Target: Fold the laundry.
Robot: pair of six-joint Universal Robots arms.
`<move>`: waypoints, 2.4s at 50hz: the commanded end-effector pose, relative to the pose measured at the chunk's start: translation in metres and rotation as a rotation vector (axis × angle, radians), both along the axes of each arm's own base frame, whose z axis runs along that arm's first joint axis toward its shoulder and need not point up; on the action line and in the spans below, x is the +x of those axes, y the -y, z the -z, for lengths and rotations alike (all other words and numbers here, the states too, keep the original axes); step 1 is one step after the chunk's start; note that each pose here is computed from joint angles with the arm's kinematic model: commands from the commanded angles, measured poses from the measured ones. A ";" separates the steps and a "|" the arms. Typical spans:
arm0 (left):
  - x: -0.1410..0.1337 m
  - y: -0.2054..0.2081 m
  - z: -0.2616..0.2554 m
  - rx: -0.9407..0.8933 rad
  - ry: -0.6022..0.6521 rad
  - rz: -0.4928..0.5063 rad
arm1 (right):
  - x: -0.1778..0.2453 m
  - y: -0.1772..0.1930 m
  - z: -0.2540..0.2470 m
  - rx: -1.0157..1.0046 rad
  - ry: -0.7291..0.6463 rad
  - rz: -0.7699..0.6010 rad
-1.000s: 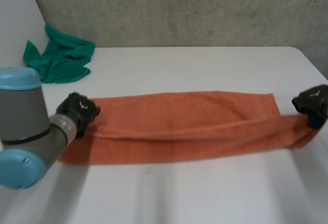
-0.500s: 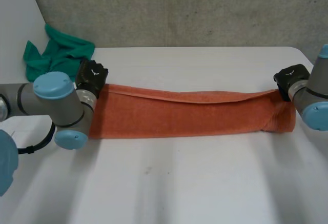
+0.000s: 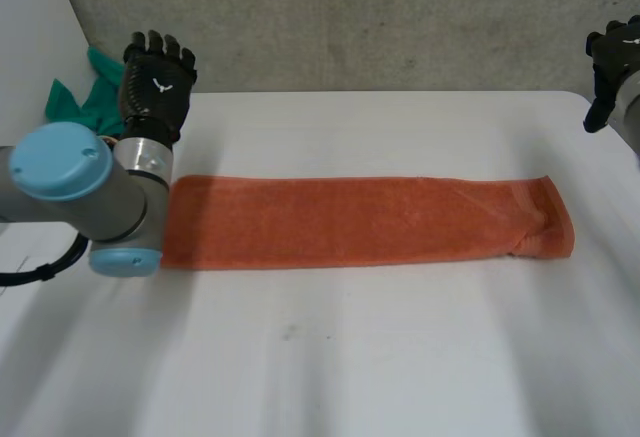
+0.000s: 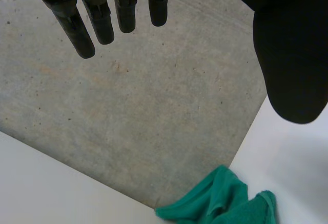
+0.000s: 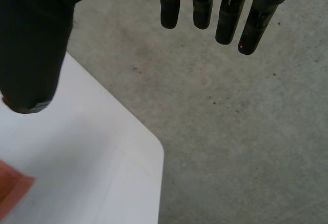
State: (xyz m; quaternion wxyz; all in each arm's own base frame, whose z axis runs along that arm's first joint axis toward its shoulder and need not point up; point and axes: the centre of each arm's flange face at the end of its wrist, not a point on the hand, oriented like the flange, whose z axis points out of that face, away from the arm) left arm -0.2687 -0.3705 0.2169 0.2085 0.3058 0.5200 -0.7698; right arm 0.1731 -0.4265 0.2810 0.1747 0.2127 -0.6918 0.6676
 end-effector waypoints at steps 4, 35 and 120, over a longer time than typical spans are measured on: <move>0.011 -0.060 0.003 0.197 -0.085 0.061 | -0.019 -0.047 0.044 0.300 0.029 -0.114; 0.008 -0.083 0.042 0.389 -0.245 0.111 | -0.035 -0.047 0.157 0.422 0.207 -0.101; -0.062 -0.109 0.024 0.339 -0.247 0.313 | 0.071 -0.136 0.135 0.464 0.103 -0.359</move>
